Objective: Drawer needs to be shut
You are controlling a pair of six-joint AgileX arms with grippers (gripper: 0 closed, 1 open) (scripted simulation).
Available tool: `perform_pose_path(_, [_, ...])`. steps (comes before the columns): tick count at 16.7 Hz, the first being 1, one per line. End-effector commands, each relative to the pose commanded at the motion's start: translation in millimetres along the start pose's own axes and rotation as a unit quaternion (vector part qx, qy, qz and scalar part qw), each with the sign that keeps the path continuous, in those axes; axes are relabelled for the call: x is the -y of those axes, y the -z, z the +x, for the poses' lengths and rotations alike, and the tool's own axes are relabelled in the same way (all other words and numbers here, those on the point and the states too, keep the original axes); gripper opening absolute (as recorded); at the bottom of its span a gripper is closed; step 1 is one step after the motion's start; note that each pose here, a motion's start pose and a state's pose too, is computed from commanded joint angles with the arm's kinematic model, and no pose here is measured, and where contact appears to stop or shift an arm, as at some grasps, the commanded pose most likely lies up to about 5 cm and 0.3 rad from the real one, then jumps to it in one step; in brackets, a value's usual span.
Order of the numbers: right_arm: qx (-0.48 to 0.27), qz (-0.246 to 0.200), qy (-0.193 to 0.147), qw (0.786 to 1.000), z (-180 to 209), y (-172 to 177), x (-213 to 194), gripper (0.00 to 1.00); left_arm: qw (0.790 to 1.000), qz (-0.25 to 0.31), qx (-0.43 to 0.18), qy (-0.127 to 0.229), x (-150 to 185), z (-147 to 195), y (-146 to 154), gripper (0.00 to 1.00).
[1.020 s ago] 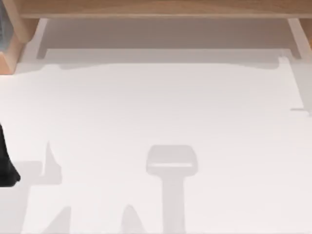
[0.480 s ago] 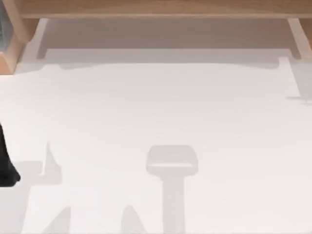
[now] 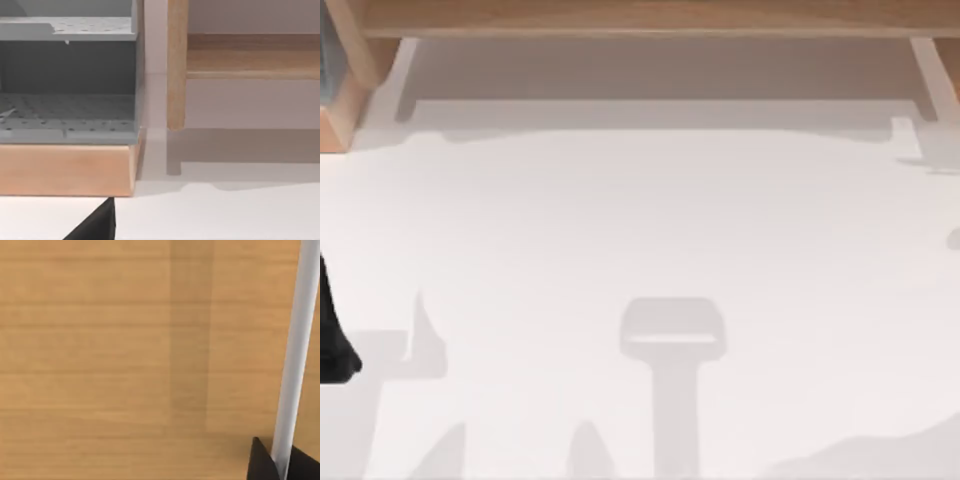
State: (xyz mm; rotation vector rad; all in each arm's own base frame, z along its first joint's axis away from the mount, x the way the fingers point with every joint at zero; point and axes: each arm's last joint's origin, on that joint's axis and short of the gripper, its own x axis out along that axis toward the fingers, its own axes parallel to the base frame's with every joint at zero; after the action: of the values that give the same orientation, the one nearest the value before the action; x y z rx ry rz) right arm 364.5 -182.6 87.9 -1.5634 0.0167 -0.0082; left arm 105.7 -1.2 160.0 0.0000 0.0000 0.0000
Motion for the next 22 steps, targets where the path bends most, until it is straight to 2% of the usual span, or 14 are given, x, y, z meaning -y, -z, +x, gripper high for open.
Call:
perform_pose_path(8, [-0.002,0.002,-0.003,1.0,11.1,0.5,-0.4,0.0,1.0,0.0,0.0,0.0,0.0,0.0,0.0,1.0])
perform_pose_path(16, [-0.001,0.001,0.0,1.0,66.4,0.4,0.9,0.0,1.0,0.0,0.0,0.0,0.0,0.0,0.0,1.0])
perform_pose_path(21, [-0.002,0.002,-0.001,1.0,71.1,-0.1,0.9,0.0,1.0,0.0,0.0,0.0,0.0,0.0,0.0,1.0])
perform_pose_path(22, [-0.002,0.002,-0.001,1.0,71.1,-0.1,0.9,0.08,1.0,0.0,0.0,0.0,0.0,0.0,0.0,1.0])
